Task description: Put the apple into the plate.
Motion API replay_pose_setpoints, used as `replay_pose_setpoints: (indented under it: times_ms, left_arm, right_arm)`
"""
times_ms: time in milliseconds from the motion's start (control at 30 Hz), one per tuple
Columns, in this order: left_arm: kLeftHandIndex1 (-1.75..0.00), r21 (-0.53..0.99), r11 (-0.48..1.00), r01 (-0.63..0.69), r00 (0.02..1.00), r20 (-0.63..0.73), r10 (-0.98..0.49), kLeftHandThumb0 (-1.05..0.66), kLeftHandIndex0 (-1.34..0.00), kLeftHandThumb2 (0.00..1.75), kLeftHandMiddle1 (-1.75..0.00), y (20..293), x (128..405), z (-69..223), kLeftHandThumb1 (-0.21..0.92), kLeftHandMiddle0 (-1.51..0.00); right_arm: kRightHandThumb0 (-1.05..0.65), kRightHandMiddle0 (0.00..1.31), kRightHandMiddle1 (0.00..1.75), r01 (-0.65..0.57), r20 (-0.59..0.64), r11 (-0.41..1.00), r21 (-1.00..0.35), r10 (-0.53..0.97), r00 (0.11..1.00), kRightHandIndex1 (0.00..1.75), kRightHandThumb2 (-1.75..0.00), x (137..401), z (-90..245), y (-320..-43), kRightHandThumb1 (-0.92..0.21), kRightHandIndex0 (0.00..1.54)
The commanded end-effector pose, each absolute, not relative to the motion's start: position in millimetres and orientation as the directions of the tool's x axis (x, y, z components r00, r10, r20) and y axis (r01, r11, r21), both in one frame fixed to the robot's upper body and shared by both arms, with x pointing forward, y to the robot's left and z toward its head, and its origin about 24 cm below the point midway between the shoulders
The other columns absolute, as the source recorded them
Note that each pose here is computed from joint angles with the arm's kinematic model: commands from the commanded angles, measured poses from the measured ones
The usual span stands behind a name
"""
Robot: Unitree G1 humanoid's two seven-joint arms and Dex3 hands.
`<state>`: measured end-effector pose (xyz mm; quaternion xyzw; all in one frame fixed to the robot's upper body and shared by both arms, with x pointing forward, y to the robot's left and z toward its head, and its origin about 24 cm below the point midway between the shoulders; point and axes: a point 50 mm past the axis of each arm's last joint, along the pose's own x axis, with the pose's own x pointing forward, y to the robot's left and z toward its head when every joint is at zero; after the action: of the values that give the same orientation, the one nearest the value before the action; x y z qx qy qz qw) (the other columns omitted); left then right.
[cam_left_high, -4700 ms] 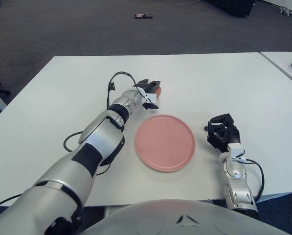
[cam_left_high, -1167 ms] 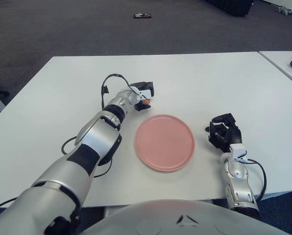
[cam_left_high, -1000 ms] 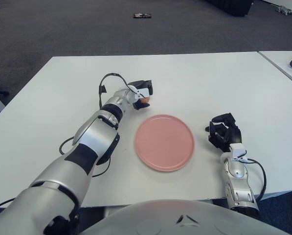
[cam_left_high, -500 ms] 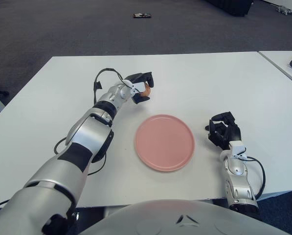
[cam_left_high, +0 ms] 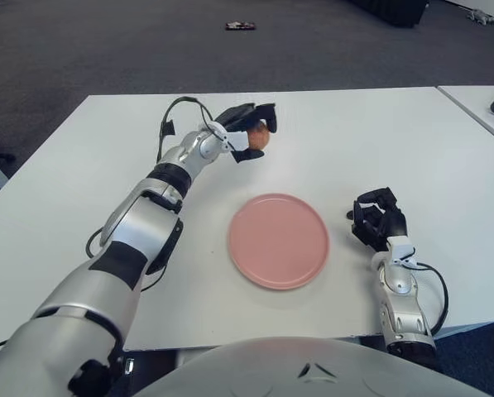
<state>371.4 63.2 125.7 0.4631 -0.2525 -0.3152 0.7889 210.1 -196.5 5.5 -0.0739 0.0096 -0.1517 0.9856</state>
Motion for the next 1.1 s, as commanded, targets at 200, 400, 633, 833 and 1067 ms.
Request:
replay_pose_setpoints:
  times_ms: [200, 400, 633, 833, 1067]
  left_arm:
    - [-1.75, 0.892, 0.315, 0.323, 0.520, 0.111, -0.847, -0.49, -0.65, 1.38, -1.75, 57.1, 339.2, 105.5, 0.26, -1.23]
    - [-1.75, 0.880, 0.295, 0.372, 0.402, 0.134, -0.906, -0.49, -0.65, 1.38, -1.75, 60.1, 315.5, 101.7, 0.26, -1.22]
    - [-1.75, 0.882, 0.238, 0.407, 0.297, 0.118, -0.947, -0.49, -0.65, 1.39, -1.75, 59.8, 297.2, 101.6, 0.26, -1.21]
    - [-1.75, 0.893, 0.154, 0.424, 0.193, 0.077, -0.978, -0.49, -0.65, 1.39, -1.75, 56.8, 280.0, 93.4, 0.26, -1.18]
    - [-1.75, 0.889, 0.076, 0.451, 0.143, 0.012, -0.990, -0.48, -0.64, 1.37, -1.75, 57.9, 269.0, 76.9, 0.27, -1.16]
  right_arm:
    - [-0.37, 0.31, 1.75, 0.282, -0.019, 0.948, -0.149, -0.287, 0.958, 1.25, -0.80, 213.3, 1.3, -195.9, -0.73, 0.59]
    - [-0.37, 0.31, 1.75, 0.285, -0.022, 0.948, -0.143, -0.291, 0.957, 1.25, -0.80, 212.9, 1.4, -196.0, -0.73, 0.59]
    - [-0.37, 0.30, 1.75, 0.292, -0.022, 0.946, -0.140, -0.298, 0.954, 1.26, -0.79, 212.1, 2.3, -195.2, -0.73, 0.59]
    - [-0.37, 0.30, 1.75, 0.297, -0.027, 0.944, -0.141, -0.304, 0.952, 1.26, -0.77, 211.3, 3.1, -194.7, -0.74, 0.58]
    - [-0.37, 0.29, 1.75, 0.303, -0.030, 0.943, -0.140, -0.310, 0.950, 1.27, -0.76, 210.0, 4.2, -193.8, -0.75, 0.58]
